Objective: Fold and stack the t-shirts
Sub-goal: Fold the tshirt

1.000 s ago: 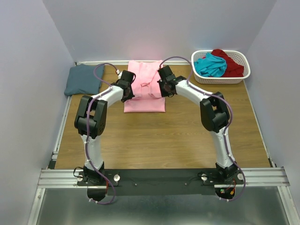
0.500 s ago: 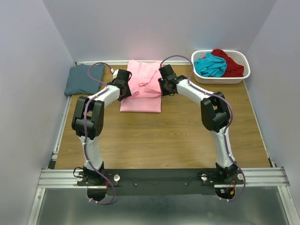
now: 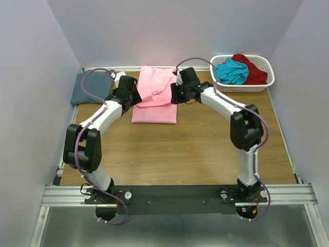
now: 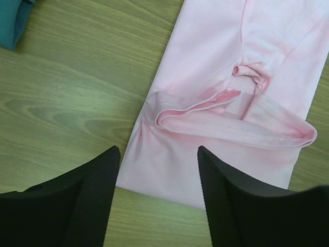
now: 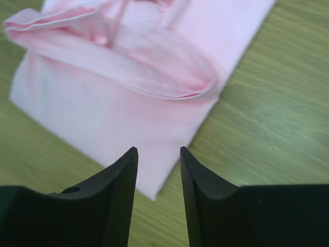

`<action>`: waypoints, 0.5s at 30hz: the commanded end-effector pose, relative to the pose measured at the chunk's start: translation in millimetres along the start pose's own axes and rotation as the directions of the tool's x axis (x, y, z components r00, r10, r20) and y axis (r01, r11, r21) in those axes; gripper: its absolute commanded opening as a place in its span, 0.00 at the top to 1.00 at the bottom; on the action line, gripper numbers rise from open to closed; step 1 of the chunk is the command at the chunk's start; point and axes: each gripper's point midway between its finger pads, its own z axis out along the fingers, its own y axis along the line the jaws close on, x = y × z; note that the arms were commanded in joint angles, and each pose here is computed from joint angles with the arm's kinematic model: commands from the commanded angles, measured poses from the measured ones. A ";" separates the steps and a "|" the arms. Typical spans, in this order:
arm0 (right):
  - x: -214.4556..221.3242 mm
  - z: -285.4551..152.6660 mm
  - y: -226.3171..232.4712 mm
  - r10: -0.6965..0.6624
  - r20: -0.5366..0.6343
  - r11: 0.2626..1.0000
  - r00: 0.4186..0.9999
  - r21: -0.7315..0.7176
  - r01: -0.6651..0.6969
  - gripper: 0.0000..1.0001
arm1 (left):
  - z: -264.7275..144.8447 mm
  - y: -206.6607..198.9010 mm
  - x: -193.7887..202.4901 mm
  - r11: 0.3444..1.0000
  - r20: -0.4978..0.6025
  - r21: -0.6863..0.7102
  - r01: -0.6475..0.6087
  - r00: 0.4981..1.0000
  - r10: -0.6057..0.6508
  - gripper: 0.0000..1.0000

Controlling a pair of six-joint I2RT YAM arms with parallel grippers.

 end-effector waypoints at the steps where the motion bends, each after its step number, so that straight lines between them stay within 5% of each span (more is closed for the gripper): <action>1: 19.3 5.7 40.6 0.031 -0.054 0.975 0.998 -0.216 -0.042 0.57 | 7.7 1.9 40.2 1.000 -0.108 0.027 0.005 0.994 -0.002 0.36; 7: 55.5 29.8 44.1 0.055 -0.152 0.959 0.987 -0.266 -0.094 0.67 | 26.1 6.6 82.1 0.999 -0.224 0.031 0.008 0.975 -0.001 0.50; 15: 107.4 51.7 27.9 0.130 -0.275 0.964 0.953 -0.189 -0.186 0.69 | 40.6 18.1 119.1 1.000 -0.337 -0.010 -0.012 0.942 0.008 0.53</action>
